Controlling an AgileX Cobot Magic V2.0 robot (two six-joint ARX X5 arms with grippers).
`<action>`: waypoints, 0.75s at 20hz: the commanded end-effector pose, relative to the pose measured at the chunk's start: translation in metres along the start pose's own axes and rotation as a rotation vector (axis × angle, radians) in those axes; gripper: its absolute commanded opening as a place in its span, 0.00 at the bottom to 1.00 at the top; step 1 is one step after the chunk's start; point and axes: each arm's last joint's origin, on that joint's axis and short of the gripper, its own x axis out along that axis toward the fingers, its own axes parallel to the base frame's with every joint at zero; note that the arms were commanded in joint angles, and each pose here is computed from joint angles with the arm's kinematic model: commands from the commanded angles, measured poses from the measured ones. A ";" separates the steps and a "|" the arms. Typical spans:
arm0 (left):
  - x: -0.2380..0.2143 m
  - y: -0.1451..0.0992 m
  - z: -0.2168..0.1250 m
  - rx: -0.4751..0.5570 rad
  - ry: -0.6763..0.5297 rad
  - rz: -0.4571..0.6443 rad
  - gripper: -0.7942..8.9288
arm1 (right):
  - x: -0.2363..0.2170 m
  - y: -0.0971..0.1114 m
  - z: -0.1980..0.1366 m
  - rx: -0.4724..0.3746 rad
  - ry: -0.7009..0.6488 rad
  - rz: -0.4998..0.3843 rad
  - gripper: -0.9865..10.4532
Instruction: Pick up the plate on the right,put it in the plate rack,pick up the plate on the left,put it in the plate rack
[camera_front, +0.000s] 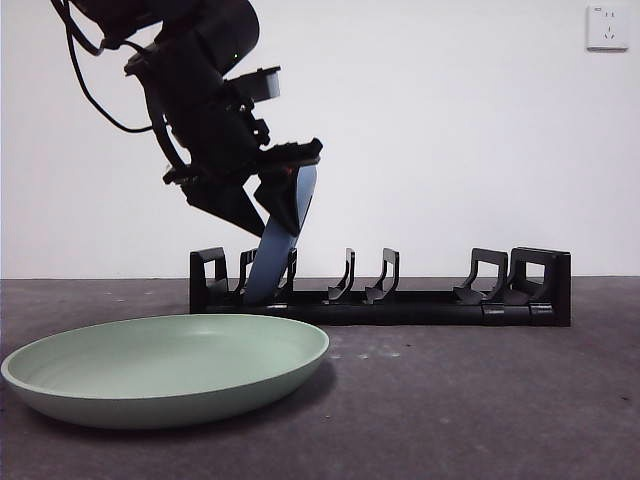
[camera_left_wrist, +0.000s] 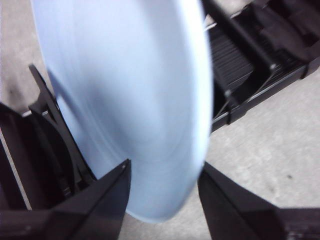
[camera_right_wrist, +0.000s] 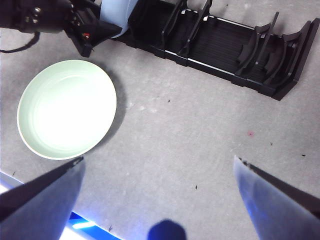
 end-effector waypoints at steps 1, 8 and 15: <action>-0.020 -0.001 0.008 -0.001 -0.055 -0.001 0.32 | 0.002 0.000 -0.001 -0.011 0.002 0.000 0.53; -0.113 -0.008 0.028 0.076 -0.196 -0.086 0.32 | 0.004 0.000 0.001 0.005 -0.001 0.001 0.53; -0.242 -0.018 -0.006 0.442 -0.211 -0.122 0.32 | 0.061 0.005 0.025 0.024 0.100 0.116 0.52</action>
